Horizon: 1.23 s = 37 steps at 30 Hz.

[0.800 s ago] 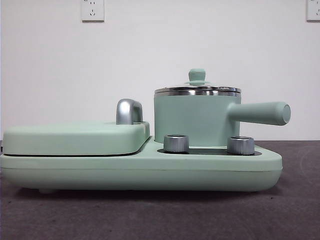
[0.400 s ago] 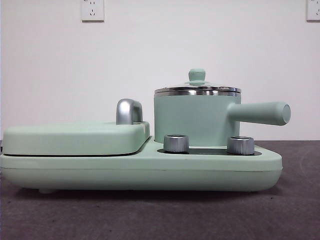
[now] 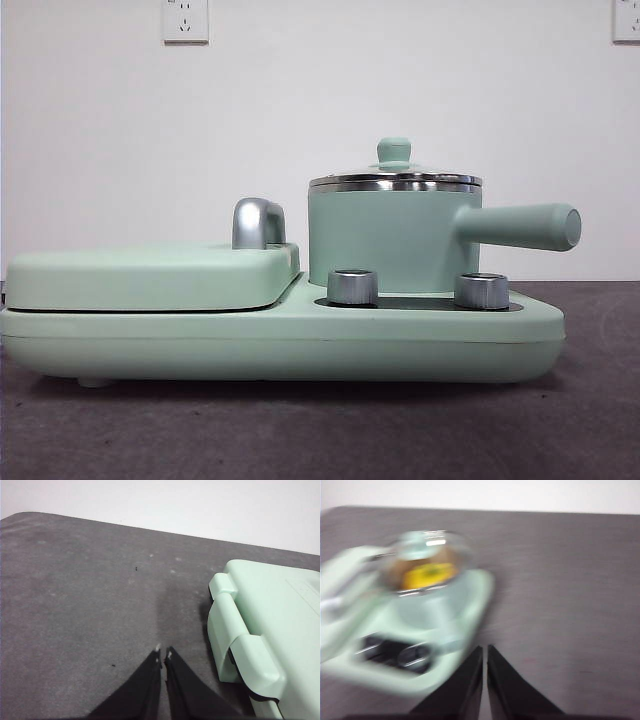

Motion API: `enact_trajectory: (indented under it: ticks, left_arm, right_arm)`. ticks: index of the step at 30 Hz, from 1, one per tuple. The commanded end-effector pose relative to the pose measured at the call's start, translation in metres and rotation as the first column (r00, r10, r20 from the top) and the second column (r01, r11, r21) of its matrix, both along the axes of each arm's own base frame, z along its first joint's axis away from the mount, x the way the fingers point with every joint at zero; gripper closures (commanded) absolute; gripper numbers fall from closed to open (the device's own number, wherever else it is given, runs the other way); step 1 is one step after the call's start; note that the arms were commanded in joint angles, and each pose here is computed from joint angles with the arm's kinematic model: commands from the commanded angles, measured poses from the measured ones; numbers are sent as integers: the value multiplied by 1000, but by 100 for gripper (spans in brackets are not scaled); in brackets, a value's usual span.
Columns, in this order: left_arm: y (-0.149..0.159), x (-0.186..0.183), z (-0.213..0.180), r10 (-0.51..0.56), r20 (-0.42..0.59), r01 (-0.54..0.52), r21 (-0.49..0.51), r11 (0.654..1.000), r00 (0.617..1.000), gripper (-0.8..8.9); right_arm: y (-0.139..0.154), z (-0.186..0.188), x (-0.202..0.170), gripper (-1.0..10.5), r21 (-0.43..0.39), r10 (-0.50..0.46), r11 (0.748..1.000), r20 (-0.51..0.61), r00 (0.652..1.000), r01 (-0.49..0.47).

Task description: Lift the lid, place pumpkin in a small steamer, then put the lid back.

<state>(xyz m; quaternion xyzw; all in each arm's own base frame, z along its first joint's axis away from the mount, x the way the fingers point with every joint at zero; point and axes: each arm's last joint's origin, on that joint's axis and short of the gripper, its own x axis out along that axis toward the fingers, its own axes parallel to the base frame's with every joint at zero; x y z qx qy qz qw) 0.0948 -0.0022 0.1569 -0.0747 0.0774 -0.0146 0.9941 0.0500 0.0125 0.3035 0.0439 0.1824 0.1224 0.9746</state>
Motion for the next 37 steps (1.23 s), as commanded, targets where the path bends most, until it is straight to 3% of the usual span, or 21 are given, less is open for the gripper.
enact_trajectory:
  ticks: [1,5,8,21,37]
  left_arm:
    - [0,1,-7,4,-24,-4,4,1000,1000,794]
    - [0,1,-7,4,-24,-4,4,1000,1000,794]
    - [0,1,-7,4,-24,-4,4,1000,1000,794]
    - [0,1,-7,4,-24,-4,4,1000,1000,794]
    - [0,1,-7,4,-24,-4,4,1000,1000,794]
  right_arm:
    - [-3,-21,13,934,-16,-99,995,110,989,102]
    - [-8,-57,28,934,-5,-224,972,294,929,236]
    - [-10,-82,36,934,-3,-263,959,353,898,283]
    - [-9,-145,47,934,-37,-208,974,266,941,225]
    - [-8,-154,46,934,-93,-157,979,208,965,179]
